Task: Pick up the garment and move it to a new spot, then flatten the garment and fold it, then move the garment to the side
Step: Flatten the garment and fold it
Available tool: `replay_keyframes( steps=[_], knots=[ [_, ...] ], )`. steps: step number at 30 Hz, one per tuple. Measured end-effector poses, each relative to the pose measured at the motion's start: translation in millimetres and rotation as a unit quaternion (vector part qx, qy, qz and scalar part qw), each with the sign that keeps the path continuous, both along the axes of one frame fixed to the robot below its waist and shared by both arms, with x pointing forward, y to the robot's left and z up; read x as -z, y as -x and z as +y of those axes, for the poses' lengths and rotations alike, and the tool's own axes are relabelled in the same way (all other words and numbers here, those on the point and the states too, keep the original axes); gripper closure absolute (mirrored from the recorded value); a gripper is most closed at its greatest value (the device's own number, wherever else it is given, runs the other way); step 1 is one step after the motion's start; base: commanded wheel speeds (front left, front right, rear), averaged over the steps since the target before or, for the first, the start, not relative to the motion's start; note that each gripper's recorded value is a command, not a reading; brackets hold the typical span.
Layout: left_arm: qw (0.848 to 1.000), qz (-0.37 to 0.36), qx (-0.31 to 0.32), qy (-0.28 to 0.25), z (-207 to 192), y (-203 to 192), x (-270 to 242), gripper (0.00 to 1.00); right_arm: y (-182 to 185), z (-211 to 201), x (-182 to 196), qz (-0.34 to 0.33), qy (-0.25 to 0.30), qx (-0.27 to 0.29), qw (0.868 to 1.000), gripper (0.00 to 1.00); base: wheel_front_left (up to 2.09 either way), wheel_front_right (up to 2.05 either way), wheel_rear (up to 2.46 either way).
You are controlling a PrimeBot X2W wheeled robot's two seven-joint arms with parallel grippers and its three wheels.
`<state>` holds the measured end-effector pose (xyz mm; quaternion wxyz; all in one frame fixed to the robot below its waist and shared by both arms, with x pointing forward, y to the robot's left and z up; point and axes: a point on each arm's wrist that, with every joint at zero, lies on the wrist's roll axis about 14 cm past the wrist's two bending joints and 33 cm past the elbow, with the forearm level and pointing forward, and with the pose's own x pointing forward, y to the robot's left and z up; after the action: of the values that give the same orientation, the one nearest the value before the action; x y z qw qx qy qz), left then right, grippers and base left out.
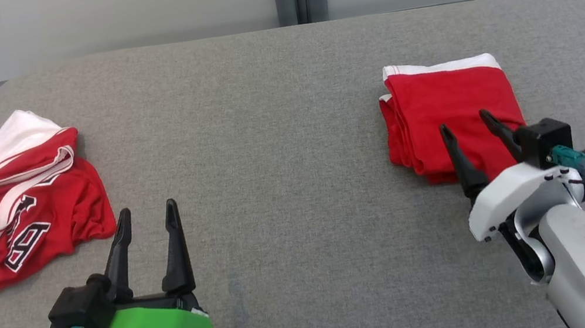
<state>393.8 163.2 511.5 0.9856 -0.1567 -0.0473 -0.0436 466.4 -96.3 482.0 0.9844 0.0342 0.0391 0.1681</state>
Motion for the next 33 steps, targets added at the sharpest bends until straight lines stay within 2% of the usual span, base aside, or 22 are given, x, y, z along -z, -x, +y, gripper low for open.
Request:
replay_keyframes(
  steps=[10,14,22,33],
  knots=[
    [1.000,-0.008,-0.006,0.002,3,13,-4,0.00,50,-41,-13,-0.039,-0.030,0.068,0.996,0.00,0.00,0.00,0.00],
    [1.000,-0.007,0.000,0.002,-2,16,-3,0.00,63,-58,-15,-0.045,-0.021,0.087,0.995,0.00,0.00,0.00,0.00],
    [1.000,0.007,0.027,-0.002,-19,16,5,0.00,76,-89,-21,-0.053,-0.019,0.118,0.991,0.00,0.00,0.00,0.00],
    [0.999,0.025,0.042,-0.003,-30,13,17,0.00,71,-101,-23,-0.049,-0.015,0.124,0.991,0.00,0.00,0.00,0.00]
  ],
)
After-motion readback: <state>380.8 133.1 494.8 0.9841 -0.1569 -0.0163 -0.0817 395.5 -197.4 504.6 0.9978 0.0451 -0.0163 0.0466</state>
